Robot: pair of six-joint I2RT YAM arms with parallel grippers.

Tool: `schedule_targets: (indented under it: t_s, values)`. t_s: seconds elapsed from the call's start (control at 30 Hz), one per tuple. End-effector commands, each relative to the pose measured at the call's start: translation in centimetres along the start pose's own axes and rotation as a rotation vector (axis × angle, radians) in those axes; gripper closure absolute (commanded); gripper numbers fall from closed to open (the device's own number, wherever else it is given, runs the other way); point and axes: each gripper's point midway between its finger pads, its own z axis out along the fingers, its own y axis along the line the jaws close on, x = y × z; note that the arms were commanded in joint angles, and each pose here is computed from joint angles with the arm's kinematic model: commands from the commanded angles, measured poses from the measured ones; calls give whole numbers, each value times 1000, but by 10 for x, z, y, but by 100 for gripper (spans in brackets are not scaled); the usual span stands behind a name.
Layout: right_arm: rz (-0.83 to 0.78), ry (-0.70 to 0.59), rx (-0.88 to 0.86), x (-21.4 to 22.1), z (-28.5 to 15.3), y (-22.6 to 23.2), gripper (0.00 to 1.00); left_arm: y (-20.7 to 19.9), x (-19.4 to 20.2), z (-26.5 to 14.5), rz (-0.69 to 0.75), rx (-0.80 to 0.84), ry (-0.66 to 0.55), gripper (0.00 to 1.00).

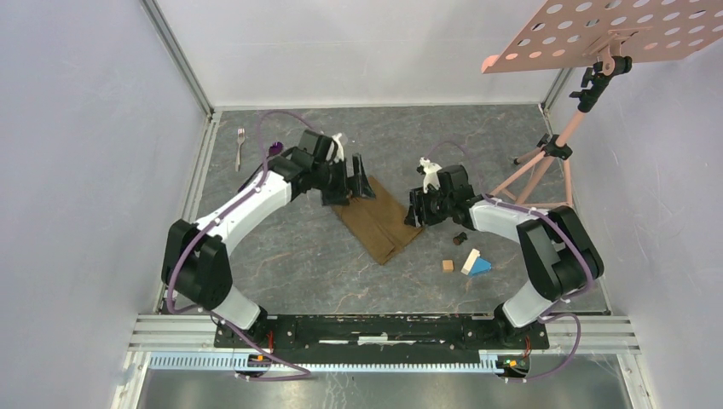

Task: Fold the napkin into a case and place the utensils inside
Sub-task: Rotate the 2/3-rectangle-folded napkin at the center of the board.

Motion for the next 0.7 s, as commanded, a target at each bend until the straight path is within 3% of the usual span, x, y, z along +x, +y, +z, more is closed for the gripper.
schedule_targets:
  t_s: [0.0, 0.13, 0.27, 0.3, 0.33, 0.43, 0.5, 0.67]
  values:
    - [-13, 1, 33, 13, 5, -8, 49, 6, 44, -3, 84, -46, 66, 8]
    - [4, 17, -31, 35, 4, 18, 71, 7, 72, -2, 118, -88, 77, 11]
    - [86, -23, -212, 48, -9, 83, 75, 9, 93, 5, 131, -116, 40, 12]
    - [112, -48, -242, 45, -15, 93, 71, 8, 97, 6, 138, -134, 21, 12]
    - [129, -65, -235, 41, -19, 93, 61, 8, 102, 7, 156, -156, 3, 11]
    - [103, -91, 3, 26, -31, 50, 29, 3, 115, 12, 183, -216, -25, 10]
    - [97, -74, 157, 23, -43, 16, 16, -6, 120, 16, 219, -245, -39, 10]
    - [198, -87, 252, 25, -66, -23, 11, -19, 135, 38, 283, -345, -1, 21]
